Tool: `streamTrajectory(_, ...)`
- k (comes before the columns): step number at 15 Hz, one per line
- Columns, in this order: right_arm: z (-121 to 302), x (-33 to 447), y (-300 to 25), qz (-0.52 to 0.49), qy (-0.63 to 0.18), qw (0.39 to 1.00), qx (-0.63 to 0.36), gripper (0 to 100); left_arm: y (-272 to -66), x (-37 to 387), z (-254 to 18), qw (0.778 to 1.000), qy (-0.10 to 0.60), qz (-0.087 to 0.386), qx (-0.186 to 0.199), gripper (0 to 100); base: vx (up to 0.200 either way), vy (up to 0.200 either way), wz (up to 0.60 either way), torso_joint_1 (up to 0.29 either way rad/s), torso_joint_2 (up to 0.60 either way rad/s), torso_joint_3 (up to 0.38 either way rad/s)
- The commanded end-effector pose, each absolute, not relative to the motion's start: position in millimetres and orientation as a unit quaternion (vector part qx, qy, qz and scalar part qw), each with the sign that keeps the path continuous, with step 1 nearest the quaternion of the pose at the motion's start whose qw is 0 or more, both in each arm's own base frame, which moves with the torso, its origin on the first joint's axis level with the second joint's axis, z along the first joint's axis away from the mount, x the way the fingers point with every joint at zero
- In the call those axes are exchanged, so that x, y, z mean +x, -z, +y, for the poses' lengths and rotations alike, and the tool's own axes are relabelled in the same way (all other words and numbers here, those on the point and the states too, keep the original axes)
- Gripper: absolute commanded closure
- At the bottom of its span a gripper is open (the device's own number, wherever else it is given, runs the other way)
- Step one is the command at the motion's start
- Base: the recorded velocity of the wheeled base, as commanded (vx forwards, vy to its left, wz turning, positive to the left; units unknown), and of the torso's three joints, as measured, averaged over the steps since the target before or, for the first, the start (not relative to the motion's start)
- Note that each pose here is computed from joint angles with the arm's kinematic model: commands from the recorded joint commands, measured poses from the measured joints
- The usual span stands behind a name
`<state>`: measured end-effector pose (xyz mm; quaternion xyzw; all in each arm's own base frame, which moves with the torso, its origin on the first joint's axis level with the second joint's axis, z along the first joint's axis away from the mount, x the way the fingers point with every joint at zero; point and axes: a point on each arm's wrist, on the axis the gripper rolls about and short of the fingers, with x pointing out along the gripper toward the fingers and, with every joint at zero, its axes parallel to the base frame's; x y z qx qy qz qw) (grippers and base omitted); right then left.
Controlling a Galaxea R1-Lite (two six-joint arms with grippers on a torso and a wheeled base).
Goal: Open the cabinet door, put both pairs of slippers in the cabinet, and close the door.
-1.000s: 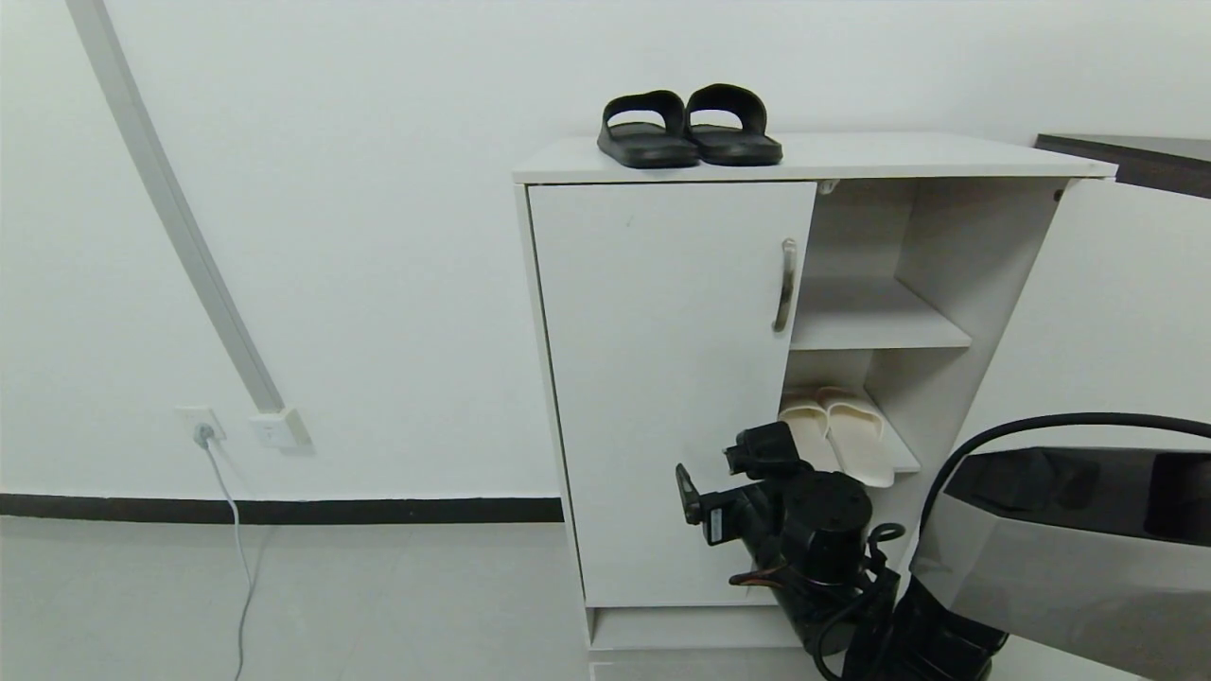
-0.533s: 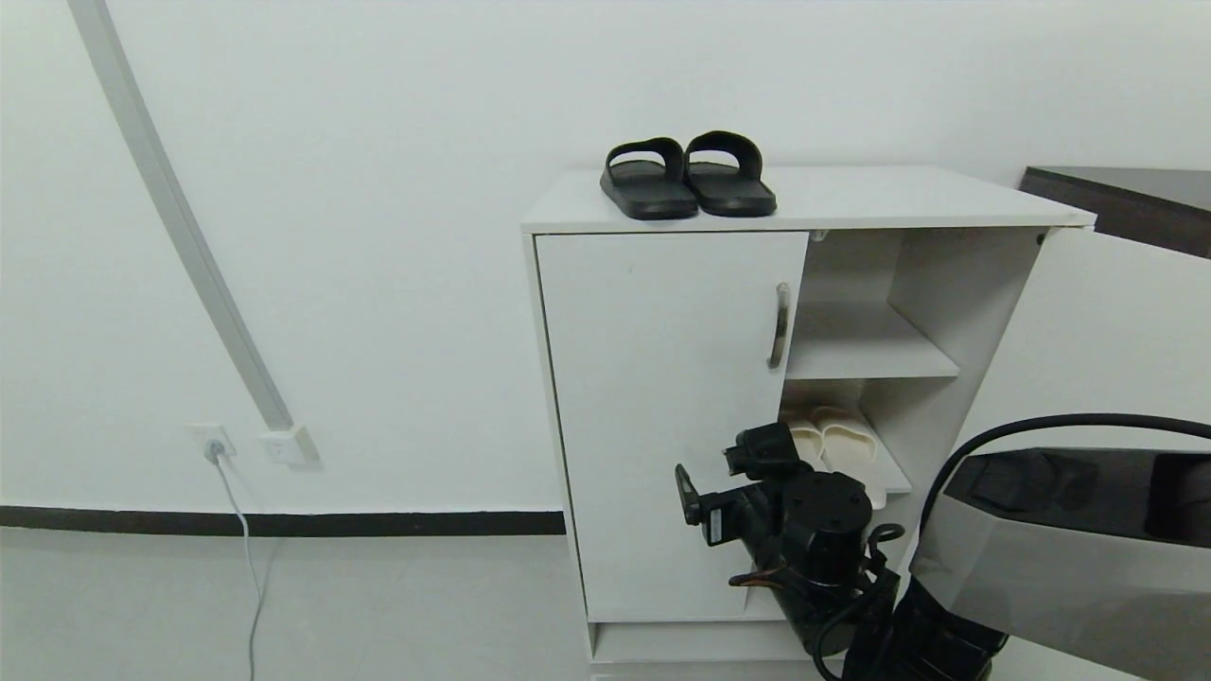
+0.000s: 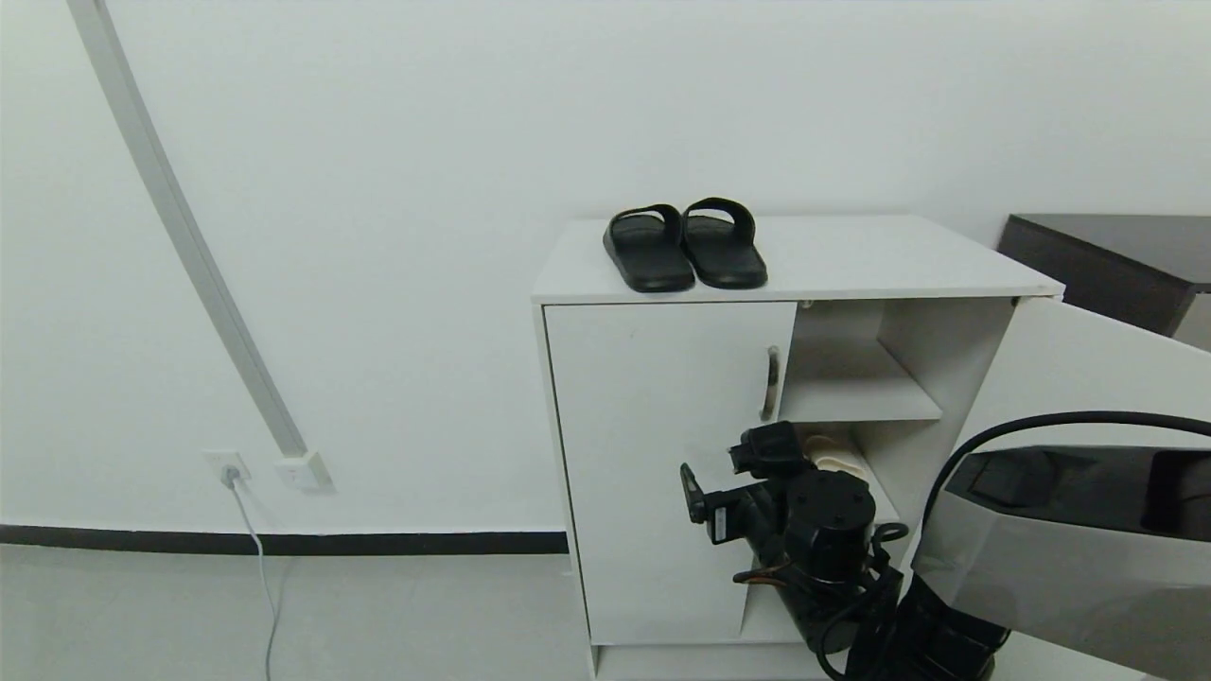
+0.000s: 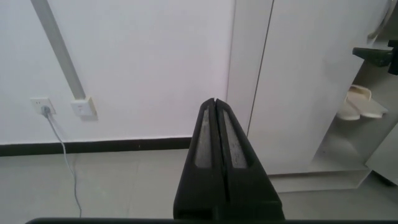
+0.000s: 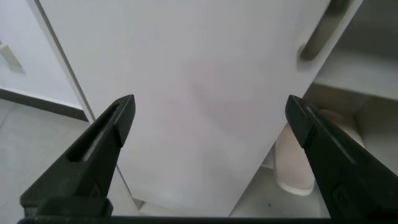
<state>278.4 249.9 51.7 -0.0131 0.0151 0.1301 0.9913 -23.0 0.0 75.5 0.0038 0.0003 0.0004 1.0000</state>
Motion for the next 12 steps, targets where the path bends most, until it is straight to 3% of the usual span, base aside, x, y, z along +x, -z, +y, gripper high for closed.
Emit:
streamTrajectory(1, 248.9, 277.9, -50.4, 0.017, -0.129, 0.991, -0.015, 0, -75.6, -22.9, 0.0, 1.000, -0.001, 0.001, 0.004, 100, 0.000, 0.000, 0.00, 0.163, -0.49, -0.330)
streamTrajectory(12, 246.4, 279.5, -50.0, 0.018, -0.125, 0.992, -0.015, 0, -75.6, -22.9, 0.0, 1.000, 0.000, 0.001, 0.004, 100, 0.000, 0.000, 0.00, 0.199, -0.51, -0.318)
